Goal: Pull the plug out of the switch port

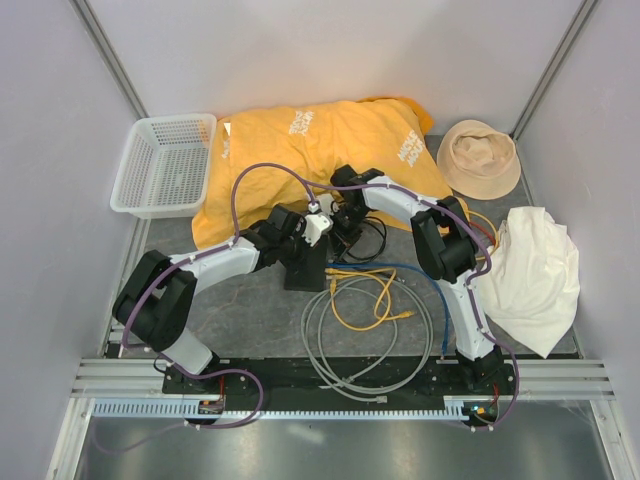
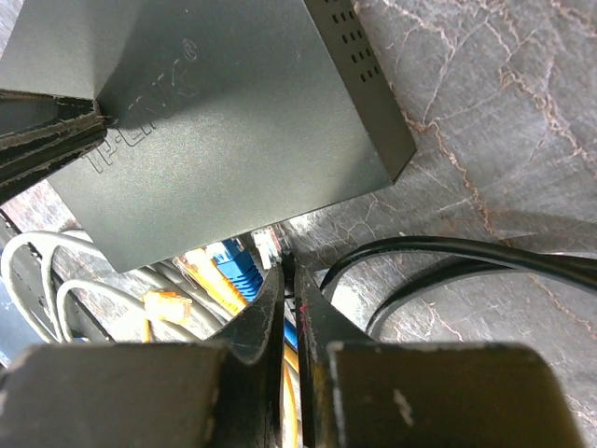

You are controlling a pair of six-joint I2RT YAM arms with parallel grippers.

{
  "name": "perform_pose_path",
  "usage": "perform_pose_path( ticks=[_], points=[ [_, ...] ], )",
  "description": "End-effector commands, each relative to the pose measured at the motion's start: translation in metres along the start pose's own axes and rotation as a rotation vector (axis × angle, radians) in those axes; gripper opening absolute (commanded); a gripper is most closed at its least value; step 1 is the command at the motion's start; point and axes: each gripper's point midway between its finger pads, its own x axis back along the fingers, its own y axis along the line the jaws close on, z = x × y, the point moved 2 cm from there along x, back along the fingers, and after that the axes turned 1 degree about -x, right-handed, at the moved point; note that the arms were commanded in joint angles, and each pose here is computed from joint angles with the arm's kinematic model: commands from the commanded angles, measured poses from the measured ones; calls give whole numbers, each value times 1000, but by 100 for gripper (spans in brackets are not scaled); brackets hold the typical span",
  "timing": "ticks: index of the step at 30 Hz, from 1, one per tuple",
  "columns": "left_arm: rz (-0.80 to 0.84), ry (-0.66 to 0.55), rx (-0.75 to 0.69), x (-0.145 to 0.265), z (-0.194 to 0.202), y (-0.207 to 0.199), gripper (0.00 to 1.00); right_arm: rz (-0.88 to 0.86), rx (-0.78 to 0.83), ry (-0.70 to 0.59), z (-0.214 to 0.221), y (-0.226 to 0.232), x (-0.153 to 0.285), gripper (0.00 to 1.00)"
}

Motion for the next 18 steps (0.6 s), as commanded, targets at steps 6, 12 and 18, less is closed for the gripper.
perform_pose_path(
  ticks=[6,12,18],
  points=[
    [-32,169,-41,-7,49,4,2,399,100,162,16,-79,6,0],
    [-24,159,-42,-7,46,3,1,469,123,58,-10,-101,58,0],
    [-6,151,-35,-8,45,0,2,259,173,-141,-31,-53,90,46]
  ],
)
